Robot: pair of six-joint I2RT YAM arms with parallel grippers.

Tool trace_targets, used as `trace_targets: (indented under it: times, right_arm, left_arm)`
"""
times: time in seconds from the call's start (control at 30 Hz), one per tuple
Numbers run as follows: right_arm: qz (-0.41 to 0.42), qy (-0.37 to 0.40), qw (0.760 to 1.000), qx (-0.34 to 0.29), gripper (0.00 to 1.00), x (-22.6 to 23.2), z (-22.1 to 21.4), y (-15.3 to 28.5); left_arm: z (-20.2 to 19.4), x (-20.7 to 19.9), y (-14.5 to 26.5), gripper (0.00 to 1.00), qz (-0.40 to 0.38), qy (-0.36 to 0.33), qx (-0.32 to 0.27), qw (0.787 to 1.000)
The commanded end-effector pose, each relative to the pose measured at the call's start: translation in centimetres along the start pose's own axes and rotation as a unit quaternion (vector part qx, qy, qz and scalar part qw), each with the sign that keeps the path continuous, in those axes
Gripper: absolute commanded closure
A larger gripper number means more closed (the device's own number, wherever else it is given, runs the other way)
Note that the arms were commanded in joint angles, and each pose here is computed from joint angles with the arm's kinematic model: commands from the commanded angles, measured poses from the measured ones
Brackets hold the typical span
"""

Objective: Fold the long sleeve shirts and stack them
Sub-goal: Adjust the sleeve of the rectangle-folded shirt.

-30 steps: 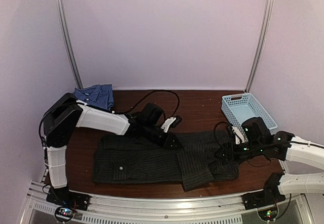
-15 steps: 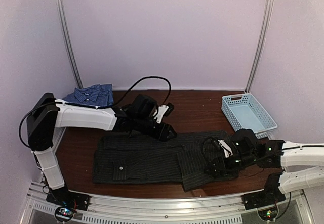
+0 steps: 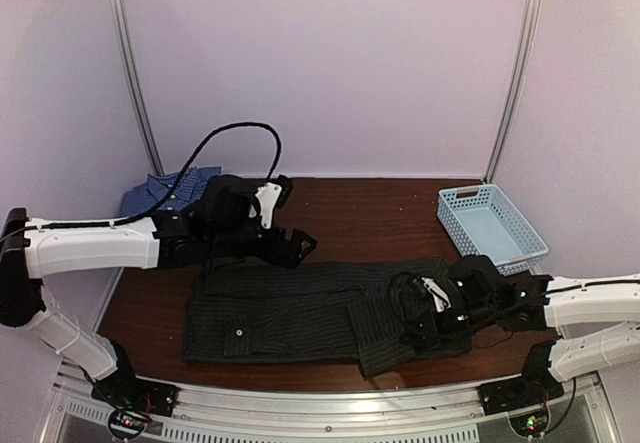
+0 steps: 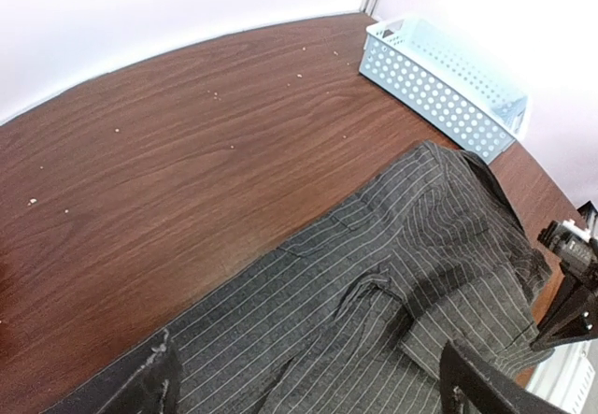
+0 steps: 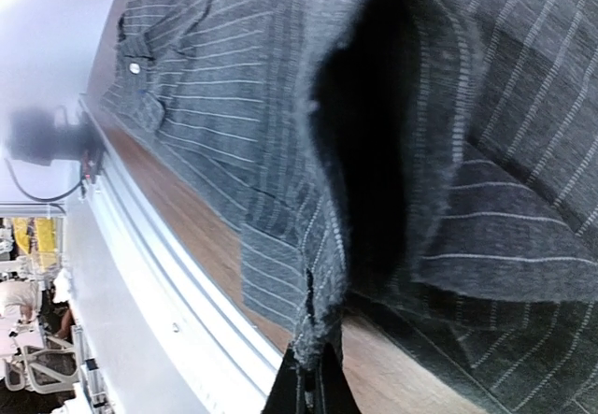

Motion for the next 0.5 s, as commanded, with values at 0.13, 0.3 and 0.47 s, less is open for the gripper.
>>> trace_targets:
  times: [0.13,0.3,0.47]
  right_arm:
    - [0.148,-0.021,0.986,-0.076,1.00,8.4,5.4,3.5]
    - [0.214,-0.057,0.968,-0.121,1.00,12.3,9.0,5.0]
    - [0.237,-0.086,0.958,-0.133,1.00,13.8,11.3,4.6]
  left_arm:
    - [0.2,-0.1,3.7,0.02,-0.034,-0.041,-0.087,0.995]
    - [-0.3,-1.5,5.2,0.02,-0.069,-0.070,-0.143,0.985]
    - [-1.4,-4.1,6.0,0.02,-0.061,-0.159,-0.177,0.969]
Point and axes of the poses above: each gripper's point midway between its finger pads, its own y axis back along the fingers, its own x axis along the line the jaws close on, z = x × y, the point moved 4 cm from there along y, back along the fingers, and after that the axes turned 1 degree about -y, right-handed, at the moved point
